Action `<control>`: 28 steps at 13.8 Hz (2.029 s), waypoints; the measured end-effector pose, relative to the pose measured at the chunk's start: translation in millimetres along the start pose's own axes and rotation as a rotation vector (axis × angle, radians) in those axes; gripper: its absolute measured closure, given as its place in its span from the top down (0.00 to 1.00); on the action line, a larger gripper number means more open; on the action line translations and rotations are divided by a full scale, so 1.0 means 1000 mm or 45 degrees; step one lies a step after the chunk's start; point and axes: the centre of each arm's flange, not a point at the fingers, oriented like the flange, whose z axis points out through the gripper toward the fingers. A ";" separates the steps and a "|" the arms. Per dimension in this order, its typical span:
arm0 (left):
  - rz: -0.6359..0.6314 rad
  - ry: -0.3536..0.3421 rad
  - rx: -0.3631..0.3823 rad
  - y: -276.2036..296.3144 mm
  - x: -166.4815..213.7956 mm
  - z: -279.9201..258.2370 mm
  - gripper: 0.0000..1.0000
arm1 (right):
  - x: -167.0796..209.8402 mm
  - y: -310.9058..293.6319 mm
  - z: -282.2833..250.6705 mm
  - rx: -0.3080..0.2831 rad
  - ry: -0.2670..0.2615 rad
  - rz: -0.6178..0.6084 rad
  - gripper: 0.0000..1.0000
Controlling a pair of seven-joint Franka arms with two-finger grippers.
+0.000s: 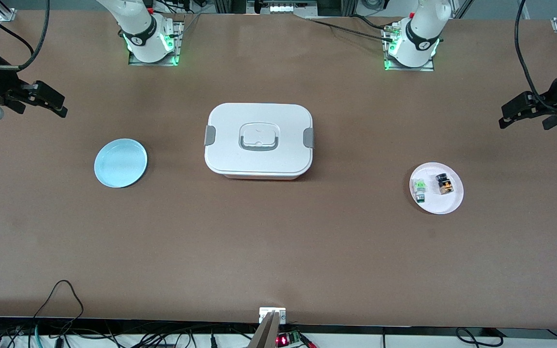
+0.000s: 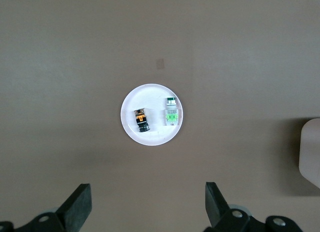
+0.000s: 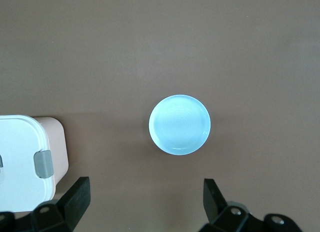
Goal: Transfer orange switch to right arm and place
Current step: 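Move the left gripper toward the white plate with the switches, then lower the left gripper and grasp the orange-and-black switch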
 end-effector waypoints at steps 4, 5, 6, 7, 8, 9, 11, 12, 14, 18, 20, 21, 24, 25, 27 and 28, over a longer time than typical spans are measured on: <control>0.014 -0.082 -0.009 0.004 0.030 0.057 1.00 | 0.000 0.000 0.001 -0.001 -0.007 0.000 1.00; 0.017 -0.085 -0.011 0.006 0.038 0.070 1.00 | 0.000 0.000 0.002 -0.001 -0.010 0.000 1.00; 0.017 -0.094 -0.013 0.005 0.042 0.079 1.00 | 0.000 0.000 0.003 -0.002 -0.013 0.000 1.00; 0.020 -0.113 -0.014 0.004 0.044 0.088 1.00 | 0.000 0.000 0.004 -0.002 -0.014 0.000 1.00; 0.041 -0.132 -0.017 0.005 0.046 0.097 1.00 | 0.000 0.000 0.004 -0.002 -0.014 0.000 1.00; 0.096 -0.147 -0.021 0.004 0.048 0.104 1.00 | 0.000 0.000 0.004 -0.002 -0.014 0.000 1.00; 0.264 -0.166 -0.036 -0.001 0.053 0.122 1.00 | -0.001 0.000 0.004 -0.002 -0.014 0.000 1.00; 0.357 -0.176 -0.048 -0.009 0.057 0.139 1.00 | -0.001 0.000 0.004 -0.002 -0.014 0.000 1.00; 0.481 -0.186 -0.066 -0.024 0.061 0.178 1.00 | -0.001 0.000 0.004 -0.002 -0.014 0.000 1.00; 0.712 -0.192 -0.103 -0.050 0.060 0.270 1.00 | 0.000 0.000 0.004 -0.002 -0.014 0.000 1.00; 0.868 -0.152 -0.108 -0.065 0.060 0.318 1.00 | -0.001 0.000 0.003 -0.002 -0.013 0.000 1.00; 0.952 -0.132 -0.112 -0.070 0.060 0.339 1.00 | -0.001 0.000 0.003 -0.001 -0.011 0.000 1.00; 1.113 -0.098 -0.153 -0.081 0.058 0.384 1.00 | 0.000 0.000 0.003 -0.001 -0.009 -0.001 1.00; 1.141 -0.102 -0.175 -0.083 0.055 0.394 1.00 | 0.000 0.000 0.003 -0.001 -0.008 -0.001 1.00; 1.170 -0.119 -0.208 -0.083 0.046 0.405 1.00 | 0.000 0.000 0.003 -0.001 -0.008 -0.001 1.00; 1.177 -0.126 -0.217 -0.082 0.043 0.408 1.00 | 0.000 0.000 0.003 -0.001 -0.007 -0.001 1.00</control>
